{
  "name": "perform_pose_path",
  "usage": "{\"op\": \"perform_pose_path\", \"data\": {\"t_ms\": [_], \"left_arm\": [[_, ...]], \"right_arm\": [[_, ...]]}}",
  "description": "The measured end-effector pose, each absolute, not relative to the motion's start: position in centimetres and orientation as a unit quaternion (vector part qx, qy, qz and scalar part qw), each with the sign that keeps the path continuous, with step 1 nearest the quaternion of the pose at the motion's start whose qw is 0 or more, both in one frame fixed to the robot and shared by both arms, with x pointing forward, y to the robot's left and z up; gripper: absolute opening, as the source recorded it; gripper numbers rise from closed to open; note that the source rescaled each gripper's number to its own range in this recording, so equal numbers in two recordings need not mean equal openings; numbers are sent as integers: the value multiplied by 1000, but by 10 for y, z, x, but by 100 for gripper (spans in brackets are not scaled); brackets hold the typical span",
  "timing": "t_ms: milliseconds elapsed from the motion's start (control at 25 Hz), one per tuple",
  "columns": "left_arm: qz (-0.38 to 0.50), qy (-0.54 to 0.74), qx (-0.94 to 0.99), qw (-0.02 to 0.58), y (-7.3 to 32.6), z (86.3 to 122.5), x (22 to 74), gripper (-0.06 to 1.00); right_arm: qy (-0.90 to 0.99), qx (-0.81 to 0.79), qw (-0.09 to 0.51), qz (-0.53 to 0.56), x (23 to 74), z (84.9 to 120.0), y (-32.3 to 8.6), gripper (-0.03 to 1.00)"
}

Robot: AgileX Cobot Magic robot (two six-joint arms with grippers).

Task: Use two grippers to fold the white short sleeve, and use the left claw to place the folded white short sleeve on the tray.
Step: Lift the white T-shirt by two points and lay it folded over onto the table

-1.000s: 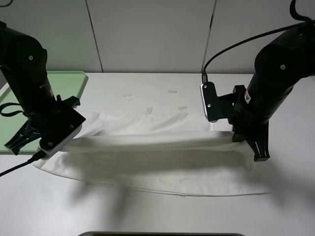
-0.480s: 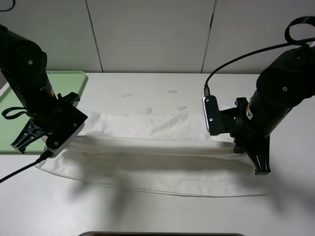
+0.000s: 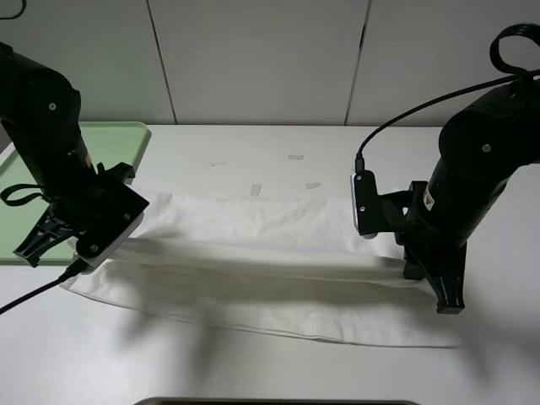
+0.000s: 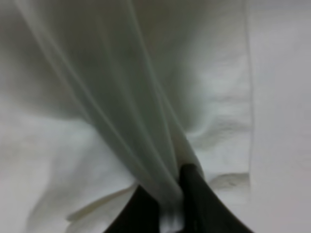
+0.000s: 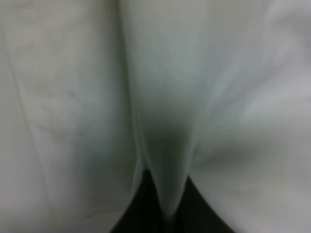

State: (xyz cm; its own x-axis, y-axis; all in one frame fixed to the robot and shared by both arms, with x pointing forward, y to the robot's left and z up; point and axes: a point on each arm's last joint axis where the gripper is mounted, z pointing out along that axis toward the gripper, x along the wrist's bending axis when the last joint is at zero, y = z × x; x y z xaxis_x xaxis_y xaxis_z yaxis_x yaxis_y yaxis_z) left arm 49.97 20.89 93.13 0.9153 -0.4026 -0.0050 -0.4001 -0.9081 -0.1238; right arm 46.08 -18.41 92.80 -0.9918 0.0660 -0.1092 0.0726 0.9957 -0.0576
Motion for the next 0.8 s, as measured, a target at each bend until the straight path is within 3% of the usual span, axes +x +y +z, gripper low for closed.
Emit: {"op": "perform_pose_path", "data": {"t_ms": [200, 280, 320, 360, 440, 480, 520, 640, 800], "left_arm": [[8, 204, -977, 65, 210, 931, 497, 9], [23, 201, -977, 66, 211, 932, 494, 22], [27, 199, -977, 66, 211, 931, 493, 28], [31, 197, -978, 64, 211, 931, 492, 35], [35, 191, -979, 58, 211, 930, 491, 47], [35, 190, -980, 56, 210, 930, 491, 52], [34, 187, -980, 53, 210, 930, 491, 57], [15, 176, -983, 44, 207, 930, 494, 65], [-46, 146, -988, 26, 203, 930, 504, 67]], "right_arm": [[998, 58, 31, -21, 457, 928, -182, 5], [998, 63, 22, -21, 455, 928, -182, 15], [997, 65, 18, -22, 454, 927, -182, 25], [997, 69, 9, -24, 452, 927, -183, 49], [997, 76, 1, -22, 451, 927, -183, 72], [997, 76, 1, -22, 451, 927, -183, 72], [997, 80, -2, -19, 451, 927, -182, 81], [996, 88, -17, -18, 448, 927, -182, 92], [996, 85, -17, -23, 448, 927, -183, 93]]}}
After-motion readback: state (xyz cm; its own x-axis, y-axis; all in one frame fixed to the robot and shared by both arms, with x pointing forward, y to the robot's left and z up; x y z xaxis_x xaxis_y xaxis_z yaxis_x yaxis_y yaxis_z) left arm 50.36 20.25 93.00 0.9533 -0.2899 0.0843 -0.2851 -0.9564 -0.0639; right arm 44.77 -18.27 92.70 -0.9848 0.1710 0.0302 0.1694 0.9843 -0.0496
